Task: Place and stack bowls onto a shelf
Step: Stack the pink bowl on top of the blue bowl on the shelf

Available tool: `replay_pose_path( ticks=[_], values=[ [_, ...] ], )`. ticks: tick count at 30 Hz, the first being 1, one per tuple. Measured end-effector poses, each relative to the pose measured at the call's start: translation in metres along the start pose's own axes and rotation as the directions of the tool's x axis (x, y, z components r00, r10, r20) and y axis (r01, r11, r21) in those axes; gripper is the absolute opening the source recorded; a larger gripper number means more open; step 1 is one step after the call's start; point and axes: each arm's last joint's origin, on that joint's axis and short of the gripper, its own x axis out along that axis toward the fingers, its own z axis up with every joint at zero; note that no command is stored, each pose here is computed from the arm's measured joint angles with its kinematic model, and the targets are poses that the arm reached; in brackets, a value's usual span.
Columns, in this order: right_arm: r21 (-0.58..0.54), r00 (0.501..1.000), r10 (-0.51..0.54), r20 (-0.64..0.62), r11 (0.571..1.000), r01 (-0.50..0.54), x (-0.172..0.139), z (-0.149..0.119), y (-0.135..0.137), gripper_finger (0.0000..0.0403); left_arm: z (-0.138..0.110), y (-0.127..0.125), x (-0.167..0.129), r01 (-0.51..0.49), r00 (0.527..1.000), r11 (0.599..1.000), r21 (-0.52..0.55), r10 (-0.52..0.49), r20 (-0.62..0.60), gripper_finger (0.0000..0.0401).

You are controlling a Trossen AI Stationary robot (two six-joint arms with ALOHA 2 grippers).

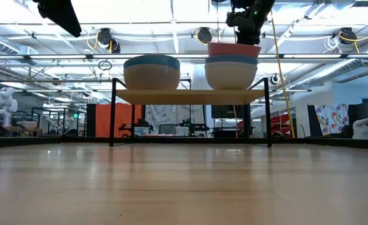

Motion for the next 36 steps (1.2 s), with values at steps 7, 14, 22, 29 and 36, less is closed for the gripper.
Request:
replay_pose_path(
  ticks=[7, 14, 22, 29, 36],
  values=[
    [-0.048, 0.999, -0.008, -0.031, 0.999, 0.006, 0.015, 0.003, -0.002, 0.0, -0.001, -0.001, 0.0, 0.023, 1.0, 1.0, 0.0, -0.023, -0.018, 0.0147],
    [-0.057, 0.999, -0.014, -0.051, 0.998, 0.011, 0.024, 0.004, -0.003, 0.0022, -0.001, -0.001, 0.0, 0.023, 1.0, 1.0, -0.001, -0.023, -0.018, 0.0147],
    [-0.059, 1.0, -0.025, -0.012, 0.998, 0.024, 0.024, 0.008, -0.004, 0.0078, -0.001, -0.001, 0.0, 0.025, 1.0, 1.0, -0.001, -0.025, -0.019, 0.0147],
    [-0.149, 0.998, -0.035, 0.042, 0.988, 0.041, 0.02, 0.013, -0.001, 0.0136, -0.001, -0.001, 0.0, 0.025, 0.999, 1.0, -0.002, -0.025, -0.019, 0.0147],
    [-0.23, 0.967, -0.044, 0.253, 0.968, 0.104, -0.011, 0.026, 0.016, 0.0148, -0.001, -0.001, 0.0, 0.025, 0.999, 1.0, -0.003, -0.025, -0.02, 0.0147]
  ],
)
